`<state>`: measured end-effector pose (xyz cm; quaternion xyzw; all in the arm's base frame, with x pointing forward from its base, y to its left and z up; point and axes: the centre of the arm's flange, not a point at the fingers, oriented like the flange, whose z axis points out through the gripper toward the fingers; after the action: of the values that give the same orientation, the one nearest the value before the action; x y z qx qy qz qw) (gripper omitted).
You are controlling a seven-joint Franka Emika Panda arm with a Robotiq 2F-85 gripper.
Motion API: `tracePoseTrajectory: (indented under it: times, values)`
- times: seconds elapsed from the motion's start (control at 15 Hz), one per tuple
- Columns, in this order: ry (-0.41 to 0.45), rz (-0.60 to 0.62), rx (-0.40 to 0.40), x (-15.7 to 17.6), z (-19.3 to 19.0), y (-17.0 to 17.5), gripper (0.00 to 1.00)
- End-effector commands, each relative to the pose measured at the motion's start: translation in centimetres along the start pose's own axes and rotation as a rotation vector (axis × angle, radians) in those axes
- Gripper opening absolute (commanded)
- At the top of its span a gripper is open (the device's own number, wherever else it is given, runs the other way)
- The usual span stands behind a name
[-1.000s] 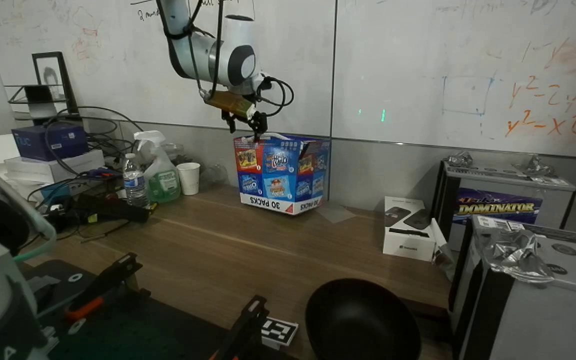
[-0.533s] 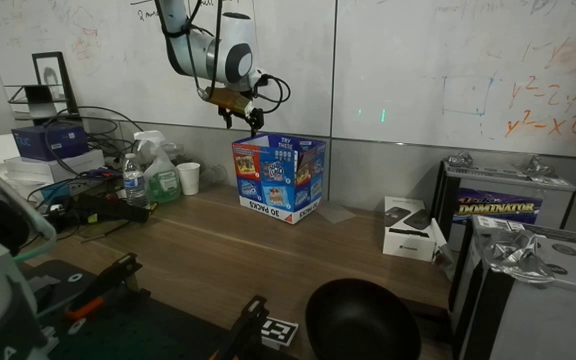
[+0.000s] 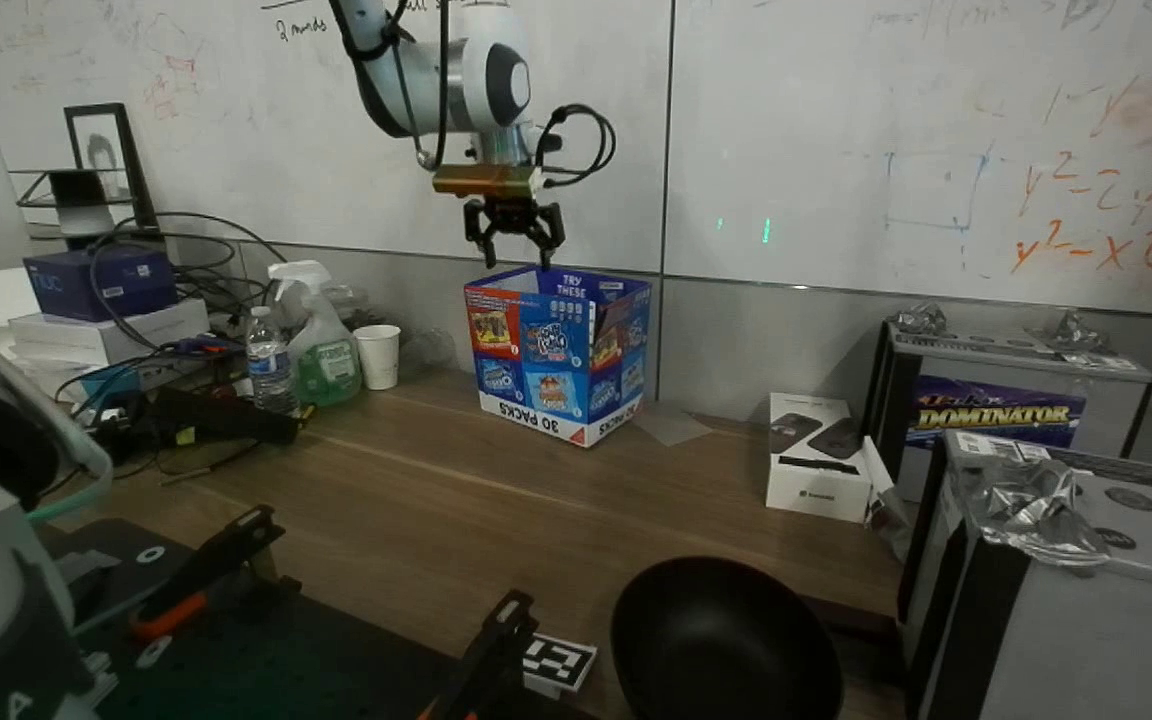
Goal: Put the ropes in the box
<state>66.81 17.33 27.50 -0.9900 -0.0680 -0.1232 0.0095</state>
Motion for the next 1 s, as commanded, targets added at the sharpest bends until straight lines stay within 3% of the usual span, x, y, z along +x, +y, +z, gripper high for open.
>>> tracePoseTrajectory:
  times: [0.0, 0.2, 0.33, 0.53, 0.73, 0.93]
  values:
    - [-0.095, -0.036, -0.18, -2.6, -7.8, 4.6, 1.0]
    - [-0.227, -0.046, -0.258, -5.9, -12.3, 8.7, 1.0]
    - [-0.338, -0.043, -0.255, -8.9, -15.1, 10.5, 1.0]
    - [-0.434, -0.048, -0.248, -14.0, -18.6, 12.8, 1.0]
    - [-0.443, -0.083, -0.181, -18.5, -21.7, 15.4, 1.0]
    - [-0.361, -0.065, -0.095, -23.4, -24.0, 17.6, 1.0]
